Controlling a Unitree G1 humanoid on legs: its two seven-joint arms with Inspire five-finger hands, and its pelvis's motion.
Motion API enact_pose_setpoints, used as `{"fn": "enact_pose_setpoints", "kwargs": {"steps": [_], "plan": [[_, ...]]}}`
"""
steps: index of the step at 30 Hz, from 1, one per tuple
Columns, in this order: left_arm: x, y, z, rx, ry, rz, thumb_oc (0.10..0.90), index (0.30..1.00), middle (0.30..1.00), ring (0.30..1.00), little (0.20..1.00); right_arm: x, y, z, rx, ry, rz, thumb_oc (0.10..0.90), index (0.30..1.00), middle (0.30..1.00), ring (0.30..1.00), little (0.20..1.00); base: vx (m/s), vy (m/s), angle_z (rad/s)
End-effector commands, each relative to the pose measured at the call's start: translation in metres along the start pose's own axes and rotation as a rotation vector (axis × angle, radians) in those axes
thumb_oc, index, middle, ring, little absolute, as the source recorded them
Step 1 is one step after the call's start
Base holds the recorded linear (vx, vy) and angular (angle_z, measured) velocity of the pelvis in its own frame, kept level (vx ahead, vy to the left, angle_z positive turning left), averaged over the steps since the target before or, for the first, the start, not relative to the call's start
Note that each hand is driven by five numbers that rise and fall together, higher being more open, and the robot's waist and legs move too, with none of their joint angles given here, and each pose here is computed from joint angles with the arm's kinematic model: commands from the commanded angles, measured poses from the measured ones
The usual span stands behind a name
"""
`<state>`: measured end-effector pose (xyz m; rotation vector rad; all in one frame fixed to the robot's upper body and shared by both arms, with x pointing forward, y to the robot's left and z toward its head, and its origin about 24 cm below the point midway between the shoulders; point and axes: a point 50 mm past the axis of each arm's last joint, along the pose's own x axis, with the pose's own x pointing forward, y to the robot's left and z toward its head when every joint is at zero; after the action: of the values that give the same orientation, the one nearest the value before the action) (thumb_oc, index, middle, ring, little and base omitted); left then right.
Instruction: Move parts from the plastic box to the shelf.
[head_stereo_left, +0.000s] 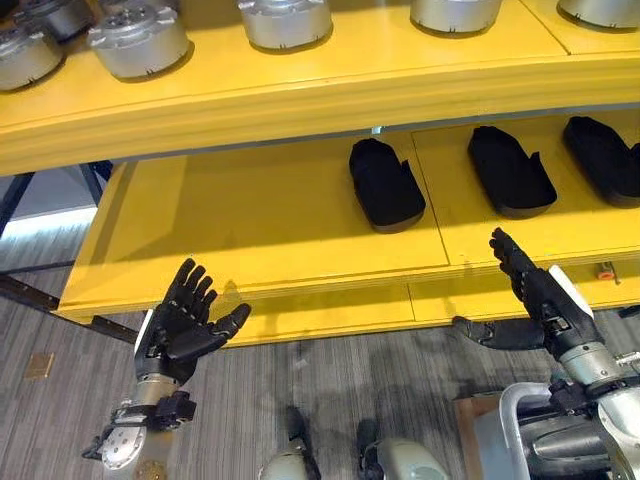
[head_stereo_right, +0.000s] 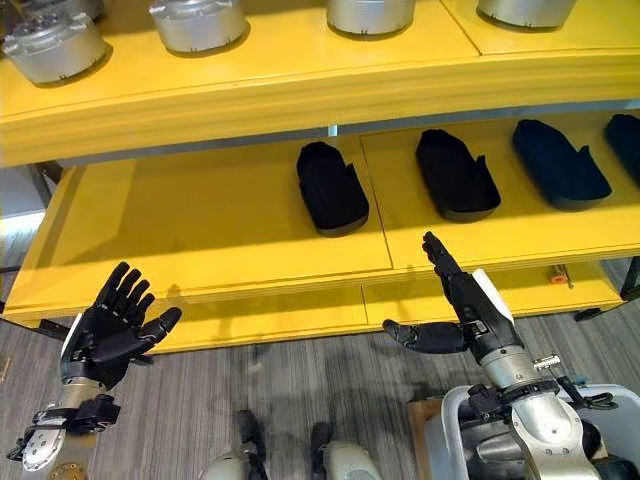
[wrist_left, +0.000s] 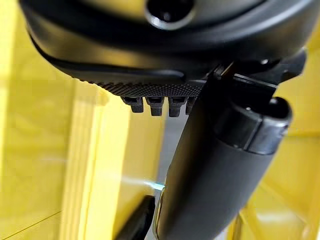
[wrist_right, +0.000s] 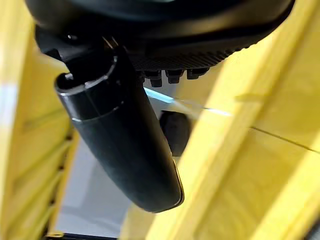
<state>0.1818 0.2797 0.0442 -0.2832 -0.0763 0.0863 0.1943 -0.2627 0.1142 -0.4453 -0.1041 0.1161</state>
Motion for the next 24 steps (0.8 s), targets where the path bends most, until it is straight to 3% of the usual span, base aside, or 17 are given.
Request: {"fn": "enact_pose_setpoints", "kwargs": {"steps": [1,4,5,9,10,13,17,19,24], "plan": [[0.015,-0.025,0.060,0.064,-0.276,-0.301,0.900,1.000,1.000,1.000,1.000,0.011,-0.013,0.047,-0.018,-0.280,-0.090,0.900,1.000,1.000,1.000,1.000,-0.22,0.151,-0.22],[0.020,-0.045,0.060,0.106,-0.239,-0.486,0.900,1.000,1.000,1.000,1.000,0.015,-0.011,0.044,-0.021,-0.277,-0.095,0.900,1.000,1.000,1.000,1.000,-0.13,0.237,0.05],[0.023,-0.060,0.059,0.112,-0.206,-0.619,0.900,1.000,1.000,1.000,1.000,0.016,-0.008,0.041,0.009,-0.268,-0.079,0.900,1.000,1.000,1.000,1.000,-0.11,0.351,0.22],[0.026,-0.082,0.056,0.161,-0.166,-0.832,0.900,1.000,1.000,1.000,1.000,0.021,-0.002,0.036,0.034,-0.236,-0.084,0.900,1.000,1.000,1.000,1.000,-0.06,0.219,0.09],[0.023,-0.097,0.054,0.188,-0.129,-0.977,0.900,1.000,1.000,1.000,1.000,0.026,0.001,0.032,0.047,-0.217,-0.085,0.900,1.000,1.000,1.000,1.000,-0.06,0.212,-0.06],[0.018,-0.104,0.049,0.159,-0.023,-1.131,0.900,1.000,1.000,1.000,1.000,0.031,0.003,0.027,0.058,-0.217,-0.094,0.900,1.000,1.000,1.000,1.000,-0.06,0.178,-0.09],[0.014,-0.107,0.043,0.225,0.067,-1.213,0.900,1.000,1.000,1.000,1.000,0.032,0.002,0.026,0.073,-0.215,-0.119,0.900,1.000,1.000,1.000,1.000,-0.07,0.100,-0.04],[0.010,-0.104,0.036,0.335,0.191,-1.263,0.900,1.000,1.000,1.000,1.000,0.031,-0.002,0.026,0.064,-0.211,-0.125,0.900,1.000,1.000,1.000,1.000,-0.09,0.125,-0.08],[0.008,-0.101,0.033,0.566,0.260,-1.311,0.900,1.000,1.000,1.000,1.000,0.033,-0.002,0.027,0.043,-0.212,-0.104,0.900,1.000,1.000,1.000,1.000,-0.04,0.063,-0.01]]}}
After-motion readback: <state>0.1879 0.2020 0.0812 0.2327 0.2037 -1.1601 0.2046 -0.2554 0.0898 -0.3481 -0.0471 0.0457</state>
